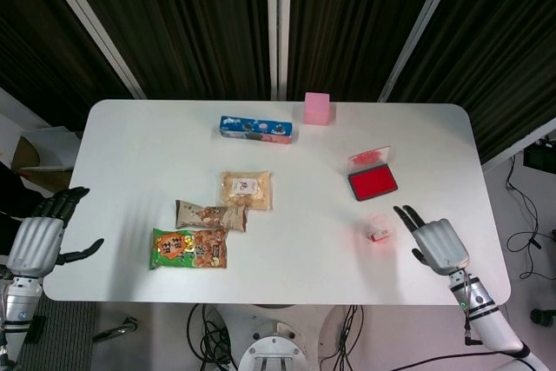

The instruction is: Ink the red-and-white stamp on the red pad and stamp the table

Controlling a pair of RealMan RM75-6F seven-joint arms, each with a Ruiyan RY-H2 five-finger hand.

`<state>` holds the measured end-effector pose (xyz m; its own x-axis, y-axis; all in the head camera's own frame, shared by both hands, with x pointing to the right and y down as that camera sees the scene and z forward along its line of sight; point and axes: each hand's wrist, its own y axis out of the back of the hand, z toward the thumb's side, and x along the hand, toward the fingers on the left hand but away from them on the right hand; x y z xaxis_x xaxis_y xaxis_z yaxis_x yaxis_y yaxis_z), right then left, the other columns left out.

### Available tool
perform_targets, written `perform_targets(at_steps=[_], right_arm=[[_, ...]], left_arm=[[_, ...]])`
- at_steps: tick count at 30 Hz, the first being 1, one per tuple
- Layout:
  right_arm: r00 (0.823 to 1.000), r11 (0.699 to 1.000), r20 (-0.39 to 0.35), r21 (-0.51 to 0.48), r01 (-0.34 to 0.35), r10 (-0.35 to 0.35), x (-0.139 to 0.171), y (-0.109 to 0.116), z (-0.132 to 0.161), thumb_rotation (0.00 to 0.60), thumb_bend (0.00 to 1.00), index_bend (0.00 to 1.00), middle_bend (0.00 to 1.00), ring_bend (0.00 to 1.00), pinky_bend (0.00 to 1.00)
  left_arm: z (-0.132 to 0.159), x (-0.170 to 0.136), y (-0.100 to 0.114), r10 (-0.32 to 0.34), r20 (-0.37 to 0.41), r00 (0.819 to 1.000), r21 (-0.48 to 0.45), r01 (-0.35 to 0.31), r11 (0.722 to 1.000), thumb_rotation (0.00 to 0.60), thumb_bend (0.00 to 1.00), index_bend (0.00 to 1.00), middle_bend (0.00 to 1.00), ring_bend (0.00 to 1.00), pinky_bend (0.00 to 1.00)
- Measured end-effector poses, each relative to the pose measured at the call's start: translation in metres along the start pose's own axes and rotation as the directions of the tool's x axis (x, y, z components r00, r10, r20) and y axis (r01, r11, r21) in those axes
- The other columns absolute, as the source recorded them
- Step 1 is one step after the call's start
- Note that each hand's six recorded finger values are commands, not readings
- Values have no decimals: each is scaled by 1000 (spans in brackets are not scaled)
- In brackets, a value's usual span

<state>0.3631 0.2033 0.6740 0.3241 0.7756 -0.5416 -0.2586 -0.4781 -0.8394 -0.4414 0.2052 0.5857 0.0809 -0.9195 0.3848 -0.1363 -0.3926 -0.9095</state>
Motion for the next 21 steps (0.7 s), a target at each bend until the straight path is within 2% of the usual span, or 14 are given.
perform_targets(at_steps=[6, 15, 21], right_arm=[[1000, 1000, -24, 20, 2, -2, -22, -12, 17, 600, 122, 198, 251, 807, 1000], [1000, 1000, -24, 9, 9, -8, -34, -22, 23, 600, 128, 324, 334, 832, 1000], [999, 1000, -33, -8, 3, -3, -41, -28, 29, 600, 196, 378, 371, 832, 1000]], left_arm=[[-1, -1, 1, 0, -3, 1000, 2, 0, 1000, 432, 169, 133, 131, 118, 206], [-2, 1, 2, 0, -1, 1000, 0, 0, 1000, 435, 168, 133, 132, 118, 206], [-2, 0, 2, -4, -2, 1000, 5, 4, 1000, 468, 170, 133, 132, 118, 206]])
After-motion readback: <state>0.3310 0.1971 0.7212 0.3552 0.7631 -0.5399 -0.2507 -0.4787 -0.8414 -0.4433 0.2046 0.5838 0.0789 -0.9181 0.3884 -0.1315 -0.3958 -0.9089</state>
